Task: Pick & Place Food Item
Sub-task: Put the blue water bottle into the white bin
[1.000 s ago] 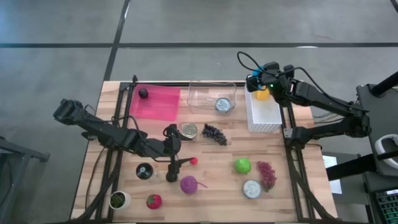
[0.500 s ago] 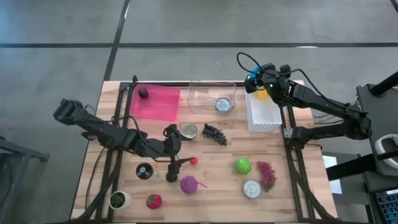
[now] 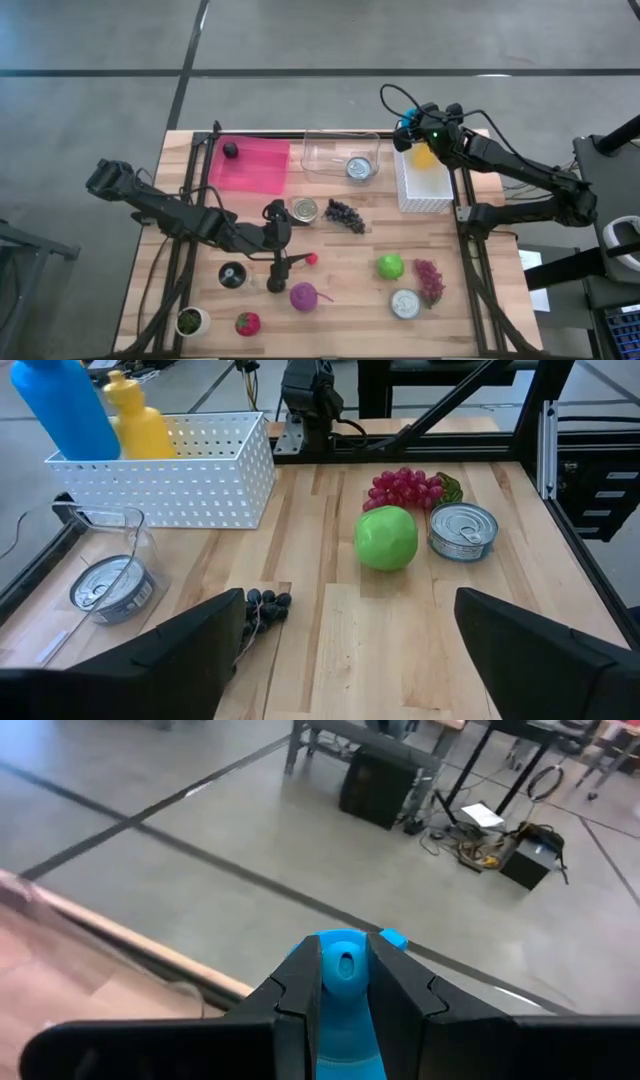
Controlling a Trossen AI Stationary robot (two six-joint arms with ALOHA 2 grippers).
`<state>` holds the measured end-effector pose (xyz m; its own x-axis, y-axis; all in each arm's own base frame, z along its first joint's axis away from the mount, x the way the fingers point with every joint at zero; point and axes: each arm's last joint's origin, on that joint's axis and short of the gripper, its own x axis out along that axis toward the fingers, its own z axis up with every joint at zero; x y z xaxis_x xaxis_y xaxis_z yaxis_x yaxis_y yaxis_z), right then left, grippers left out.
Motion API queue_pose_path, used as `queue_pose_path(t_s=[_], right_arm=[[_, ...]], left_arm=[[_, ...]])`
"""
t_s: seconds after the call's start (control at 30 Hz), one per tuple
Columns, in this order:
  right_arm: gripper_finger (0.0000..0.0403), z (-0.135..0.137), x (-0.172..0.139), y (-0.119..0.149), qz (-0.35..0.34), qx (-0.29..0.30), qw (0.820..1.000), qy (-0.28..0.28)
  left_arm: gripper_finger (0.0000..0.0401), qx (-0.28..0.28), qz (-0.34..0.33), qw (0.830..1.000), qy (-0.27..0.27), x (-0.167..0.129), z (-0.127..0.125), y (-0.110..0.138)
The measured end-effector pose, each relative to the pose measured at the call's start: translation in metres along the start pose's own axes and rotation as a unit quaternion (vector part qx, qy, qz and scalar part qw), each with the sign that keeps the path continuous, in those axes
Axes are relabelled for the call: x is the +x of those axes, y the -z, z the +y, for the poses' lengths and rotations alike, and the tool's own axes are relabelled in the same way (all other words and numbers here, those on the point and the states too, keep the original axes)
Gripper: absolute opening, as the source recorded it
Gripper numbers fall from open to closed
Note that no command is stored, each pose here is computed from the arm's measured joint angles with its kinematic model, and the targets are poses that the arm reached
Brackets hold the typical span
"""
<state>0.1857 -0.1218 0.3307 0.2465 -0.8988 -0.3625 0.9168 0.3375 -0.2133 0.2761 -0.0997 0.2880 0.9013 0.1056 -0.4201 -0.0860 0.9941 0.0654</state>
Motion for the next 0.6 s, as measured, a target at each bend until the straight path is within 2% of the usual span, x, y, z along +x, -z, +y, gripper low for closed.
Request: queue_pose_path(t_s=[0.4, 0.6], right_arm=[[0.0057, -0.005, 0.007, 0.005, 0.018, -0.001, 1.000, -0.003], [0.0057, -0.016, 0.021, 0.016, 0.040, 0.024, 0.998, 0.029]], left_arm=[[0.0362, 0.000, 0.000, 1.000, 0.000, 0.000, 0.000, 0.000], [0.0368, -0.002, 0.000, 1.000, 0.000, 0.000, 0.000, 0.000]])
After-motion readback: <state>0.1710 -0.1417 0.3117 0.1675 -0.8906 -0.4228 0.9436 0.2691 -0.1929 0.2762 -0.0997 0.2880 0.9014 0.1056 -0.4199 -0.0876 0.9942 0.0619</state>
